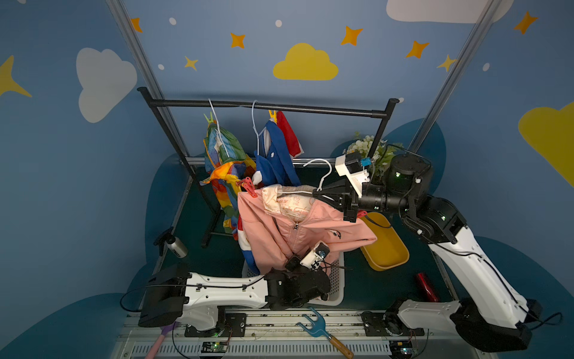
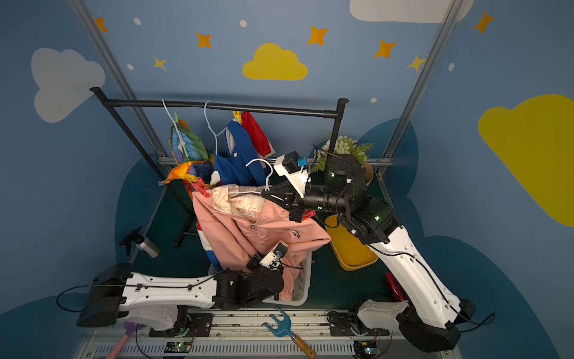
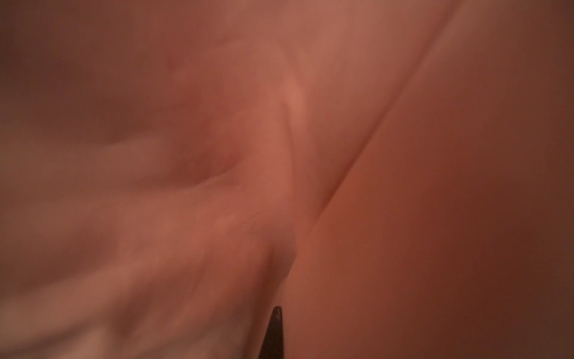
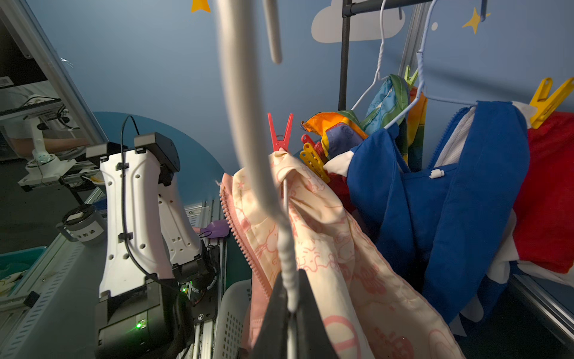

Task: Remove the clothespins securing jackets to the hanger
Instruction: Adjust the jacket in the basket.

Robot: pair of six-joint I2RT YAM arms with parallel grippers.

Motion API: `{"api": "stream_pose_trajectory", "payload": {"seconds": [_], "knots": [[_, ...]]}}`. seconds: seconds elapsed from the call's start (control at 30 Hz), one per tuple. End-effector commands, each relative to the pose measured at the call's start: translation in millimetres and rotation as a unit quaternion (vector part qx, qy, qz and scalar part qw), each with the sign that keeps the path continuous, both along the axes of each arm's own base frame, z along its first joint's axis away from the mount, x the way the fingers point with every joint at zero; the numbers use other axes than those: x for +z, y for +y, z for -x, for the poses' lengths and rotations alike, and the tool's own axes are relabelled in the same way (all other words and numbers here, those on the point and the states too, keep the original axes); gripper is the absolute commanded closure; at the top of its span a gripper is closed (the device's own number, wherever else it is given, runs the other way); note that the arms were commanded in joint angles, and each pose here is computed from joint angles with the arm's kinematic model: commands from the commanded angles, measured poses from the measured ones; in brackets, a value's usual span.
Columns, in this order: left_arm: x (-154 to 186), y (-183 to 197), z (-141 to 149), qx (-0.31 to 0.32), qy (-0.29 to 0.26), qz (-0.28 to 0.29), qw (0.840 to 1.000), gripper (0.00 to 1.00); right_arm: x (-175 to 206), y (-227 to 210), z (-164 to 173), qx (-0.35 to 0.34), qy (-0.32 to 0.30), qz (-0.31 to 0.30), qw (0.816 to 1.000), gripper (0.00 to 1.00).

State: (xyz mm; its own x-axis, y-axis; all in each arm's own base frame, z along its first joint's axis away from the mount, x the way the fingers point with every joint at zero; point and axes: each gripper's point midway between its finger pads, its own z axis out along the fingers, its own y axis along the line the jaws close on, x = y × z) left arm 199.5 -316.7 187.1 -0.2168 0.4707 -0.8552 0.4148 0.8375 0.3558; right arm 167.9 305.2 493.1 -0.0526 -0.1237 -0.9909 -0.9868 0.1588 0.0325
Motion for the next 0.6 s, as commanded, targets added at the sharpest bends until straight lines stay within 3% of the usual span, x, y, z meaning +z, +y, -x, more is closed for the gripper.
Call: {"api": "stream_pose_trajectory", "payload": {"seconds": [0.0, 0.1, 0.27, 0.47, 0.53, 0.57], "knots": [[1, 0, -18, 0.004, -0.005, -0.005, 1.0, 0.96, 27, -14, 16, 0.008, -0.038, -0.034, 0.999, 1.0], [-2, -3, -26, -0.001, -0.013, -0.02, 1.0, 0.96, 26, -13, 21, 0.023, -0.027, -0.034, 0.999, 1.0], [-33, 2, -33, 0.021, -0.029, -0.105, 0.994, 0.96, -1, -3, 20, 0.035, 0.017, -0.023, 0.999, 1.0], [-55, -29, 12, -0.052, 0.008, -0.092, 0.994, 0.94, -35, 0, 25, 0.043, 0.053, -0.006, 0.998, 1.0], [-54, -31, 25, -0.055, 0.017, -0.085, 0.995, 0.83, -54, -1, 25, 0.042, 0.07, 0.012, 0.997, 1.0], [-51, -31, 31, -0.056, 0.02, -0.078, 0.995, 0.63, -62, -1, 25, 0.04, 0.075, 0.021, 0.996, 1.0]]}}
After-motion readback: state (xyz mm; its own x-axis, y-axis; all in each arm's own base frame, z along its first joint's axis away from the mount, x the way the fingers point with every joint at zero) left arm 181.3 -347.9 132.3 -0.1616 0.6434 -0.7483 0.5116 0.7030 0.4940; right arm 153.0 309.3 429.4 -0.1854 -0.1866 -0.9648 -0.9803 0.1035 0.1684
